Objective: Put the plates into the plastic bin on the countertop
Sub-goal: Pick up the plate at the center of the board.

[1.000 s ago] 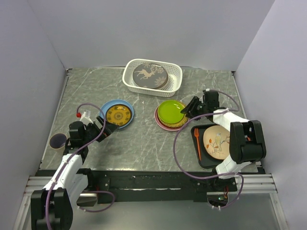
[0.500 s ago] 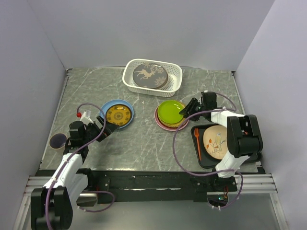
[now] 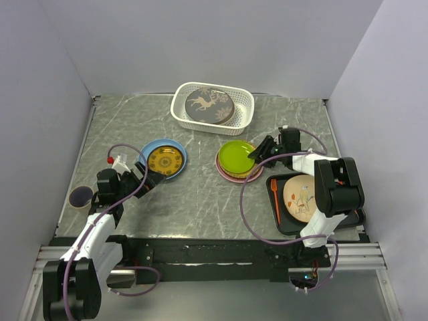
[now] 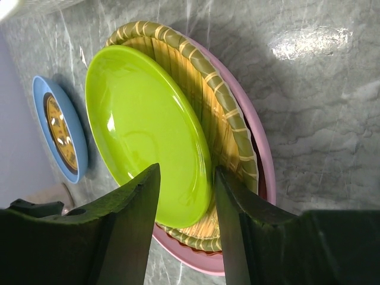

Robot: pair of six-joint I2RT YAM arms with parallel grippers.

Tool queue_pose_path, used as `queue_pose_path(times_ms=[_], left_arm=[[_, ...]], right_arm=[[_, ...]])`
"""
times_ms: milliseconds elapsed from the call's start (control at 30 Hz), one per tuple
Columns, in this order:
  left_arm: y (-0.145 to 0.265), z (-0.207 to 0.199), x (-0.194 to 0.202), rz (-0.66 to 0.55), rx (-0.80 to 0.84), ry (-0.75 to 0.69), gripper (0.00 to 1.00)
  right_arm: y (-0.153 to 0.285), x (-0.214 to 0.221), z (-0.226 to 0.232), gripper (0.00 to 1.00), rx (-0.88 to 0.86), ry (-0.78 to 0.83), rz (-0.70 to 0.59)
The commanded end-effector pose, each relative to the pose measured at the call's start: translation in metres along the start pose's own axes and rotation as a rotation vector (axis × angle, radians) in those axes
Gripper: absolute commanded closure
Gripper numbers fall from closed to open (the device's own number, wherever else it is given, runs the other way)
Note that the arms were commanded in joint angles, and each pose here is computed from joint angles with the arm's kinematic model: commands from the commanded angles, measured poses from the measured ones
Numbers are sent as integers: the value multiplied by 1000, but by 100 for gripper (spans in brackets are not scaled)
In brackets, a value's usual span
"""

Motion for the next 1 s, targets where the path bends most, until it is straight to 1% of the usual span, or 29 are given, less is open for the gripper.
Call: queue_pose_path(times_ms=[0, 33, 133, 367, 400, 433, 533, 567, 633, 667, 800, 967], left_arm=[[-1, -11, -8, -17, 50, -50, 1], [-1, -10, -7, -17, 48, -49, 1], [0, -10, -6, -17, 46, -48, 1], [0, -9, -6, -23, 41, -45, 1], [0, -9, -6, -24, 40, -45, 1], [0, -9, -6, -23, 39, -45, 1], [0, -7, -5, -18, 38, -42, 1], [-1, -7, -5, -18, 38, -42, 1], [-1, -7, -5, -18, 38, -44, 1], [-1, -7, -5, -18, 36, -41, 1], [-1, -8, -6, -16, 41, -43, 1], [0, -8, -4, -13, 45, -38, 1]], right_arm=[[-7, 11, -9, 51, 57, 21, 15], [-8, 10, -8, 51, 78, 35, 0], [-11, 15, -7, 51, 100, 50, 17], [-16, 20, -8, 54, 87, 39, 28], [-17, 20, -8, 56, 83, 38, 31], [-17, 22, -10, 62, 85, 34, 36], [-19, 24, -11, 71, 80, 29, 36], [-19, 24, -10, 78, 72, 30, 37], [-19, 26, -10, 84, 68, 26, 40], [-19, 26, -11, 91, 68, 27, 38], [-13, 24, -9, 100, 72, 34, 13], [-6, 22, -4, 100, 61, 43, -10]])
Point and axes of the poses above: each gripper's point midway between its finger pads, its own y axis back along the fingers, its own z axis along the line the jaws close on, x = y × z, the point moved 7 cm from there along y, back along the fingers, and after that the axes turned 5 degrees about y, right-handed, at the moved point
